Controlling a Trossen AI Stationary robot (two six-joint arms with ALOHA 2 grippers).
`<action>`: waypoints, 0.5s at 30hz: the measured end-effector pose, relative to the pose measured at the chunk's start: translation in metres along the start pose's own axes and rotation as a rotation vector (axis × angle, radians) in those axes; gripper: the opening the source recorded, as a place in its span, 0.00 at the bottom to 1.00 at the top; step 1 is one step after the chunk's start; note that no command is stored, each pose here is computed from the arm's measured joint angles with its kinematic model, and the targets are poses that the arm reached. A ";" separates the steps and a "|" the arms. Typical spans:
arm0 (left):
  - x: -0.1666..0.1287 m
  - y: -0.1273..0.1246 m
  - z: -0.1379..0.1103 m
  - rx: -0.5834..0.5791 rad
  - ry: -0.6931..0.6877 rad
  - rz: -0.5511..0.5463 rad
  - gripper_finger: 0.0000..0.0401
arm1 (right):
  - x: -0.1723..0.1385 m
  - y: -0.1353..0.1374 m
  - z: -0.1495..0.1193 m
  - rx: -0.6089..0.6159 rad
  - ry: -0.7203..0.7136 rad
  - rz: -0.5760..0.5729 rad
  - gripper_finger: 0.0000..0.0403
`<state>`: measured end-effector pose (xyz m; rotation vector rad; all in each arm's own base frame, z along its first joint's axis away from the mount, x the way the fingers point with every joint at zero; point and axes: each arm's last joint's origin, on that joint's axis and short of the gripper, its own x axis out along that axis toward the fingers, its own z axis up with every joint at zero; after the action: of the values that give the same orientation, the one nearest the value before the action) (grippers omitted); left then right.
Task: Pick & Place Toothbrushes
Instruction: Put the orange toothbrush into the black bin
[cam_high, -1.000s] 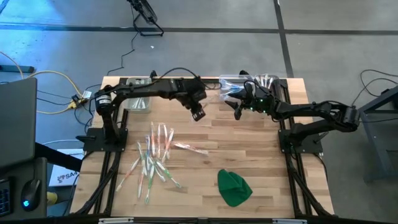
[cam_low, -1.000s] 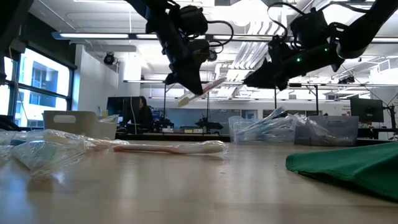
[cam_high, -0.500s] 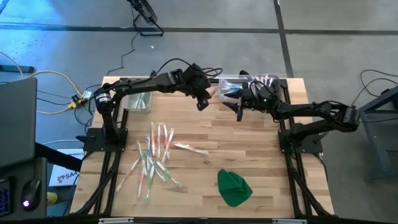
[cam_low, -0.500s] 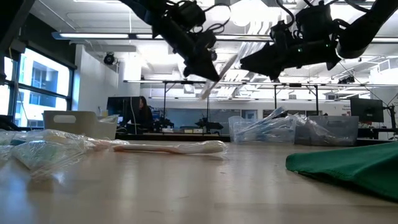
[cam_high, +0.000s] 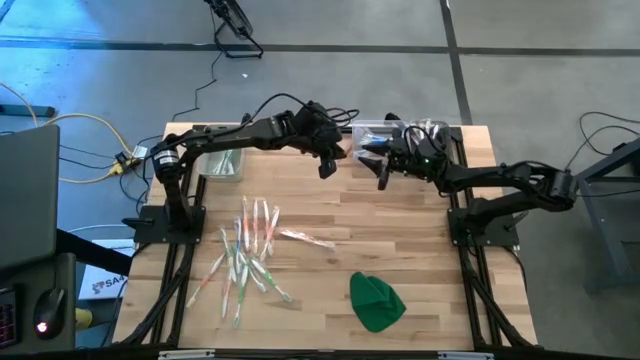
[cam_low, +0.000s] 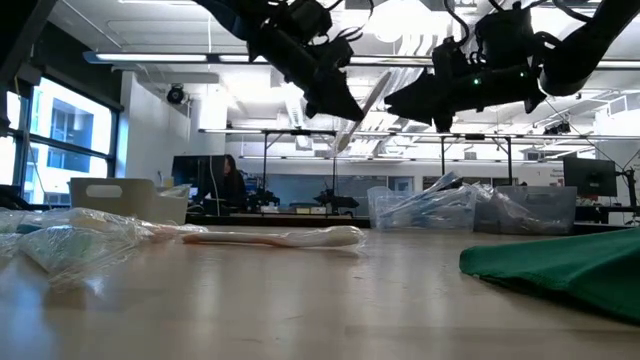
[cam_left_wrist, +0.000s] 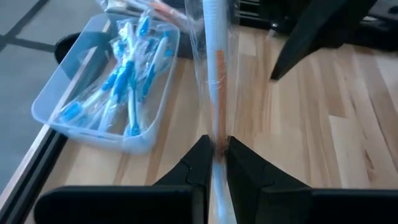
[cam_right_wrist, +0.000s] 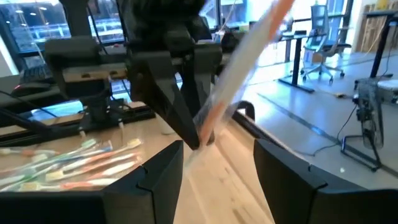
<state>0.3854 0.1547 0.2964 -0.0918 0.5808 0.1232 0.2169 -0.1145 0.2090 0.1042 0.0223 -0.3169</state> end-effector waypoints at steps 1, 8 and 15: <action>0.003 -0.003 0.000 0.008 -0.006 -0.007 0.08 | 0.001 0.000 -0.001 0.013 0.006 0.000 0.47; 0.011 -0.029 0.005 0.060 -0.035 0.003 0.08 | 0.004 0.001 -0.007 0.046 0.036 0.079 0.47; 0.012 -0.035 0.005 0.060 -0.034 0.011 0.08 | 0.004 0.008 -0.003 0.032 -0.011 0.152 0.47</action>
<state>0.4031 0.1219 0.2958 -0.0279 0.5505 0.1179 0.2232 -0.1084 0.2071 0.1356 -0.0013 -0.1662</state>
